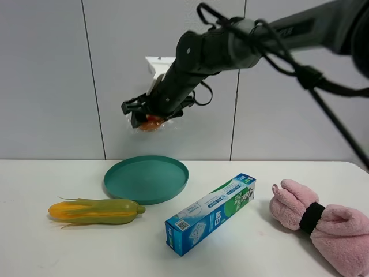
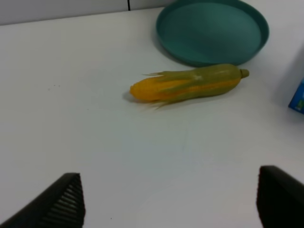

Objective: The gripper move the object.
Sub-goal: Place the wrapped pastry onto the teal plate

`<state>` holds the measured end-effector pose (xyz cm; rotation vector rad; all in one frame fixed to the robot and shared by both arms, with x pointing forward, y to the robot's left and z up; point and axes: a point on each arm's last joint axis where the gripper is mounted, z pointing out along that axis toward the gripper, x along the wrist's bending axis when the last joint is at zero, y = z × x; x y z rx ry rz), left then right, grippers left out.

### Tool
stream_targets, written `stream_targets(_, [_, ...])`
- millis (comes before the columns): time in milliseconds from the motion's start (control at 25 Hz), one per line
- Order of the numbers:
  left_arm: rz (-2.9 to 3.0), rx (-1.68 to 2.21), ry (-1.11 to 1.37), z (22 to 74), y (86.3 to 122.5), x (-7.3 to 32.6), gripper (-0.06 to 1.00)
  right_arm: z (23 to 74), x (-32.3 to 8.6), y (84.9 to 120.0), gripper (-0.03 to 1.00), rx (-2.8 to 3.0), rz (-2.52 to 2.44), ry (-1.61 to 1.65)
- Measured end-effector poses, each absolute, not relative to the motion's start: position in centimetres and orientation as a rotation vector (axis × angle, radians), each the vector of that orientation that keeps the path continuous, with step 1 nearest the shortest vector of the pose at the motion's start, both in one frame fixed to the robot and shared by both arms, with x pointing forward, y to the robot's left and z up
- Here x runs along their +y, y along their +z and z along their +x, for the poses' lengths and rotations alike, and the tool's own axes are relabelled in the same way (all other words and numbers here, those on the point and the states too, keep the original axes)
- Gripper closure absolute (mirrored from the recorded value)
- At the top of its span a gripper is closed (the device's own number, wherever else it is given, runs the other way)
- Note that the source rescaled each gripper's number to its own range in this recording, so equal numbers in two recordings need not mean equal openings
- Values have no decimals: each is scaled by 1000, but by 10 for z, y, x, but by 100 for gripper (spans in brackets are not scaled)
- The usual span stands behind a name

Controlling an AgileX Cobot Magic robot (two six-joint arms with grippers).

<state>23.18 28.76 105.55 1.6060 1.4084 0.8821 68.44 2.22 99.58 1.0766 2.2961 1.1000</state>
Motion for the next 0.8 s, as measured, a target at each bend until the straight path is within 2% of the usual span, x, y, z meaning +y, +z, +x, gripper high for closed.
stream_targets(160, [1605, 1409, 882, 232, 1056, 288, -6, 683, 47, 951, 97, 2364, 1058, 1065])
stream_targets(320, [1605, 1409, 882, 232, 1056, 288, -6, 684, 55, 914, 97, 2387, 1060, 1042])
stream_targets(800, [1605, 1409, 882, 232, 1056, 288, -6, 688, 54, 877, 97, 2406, 994, 955])
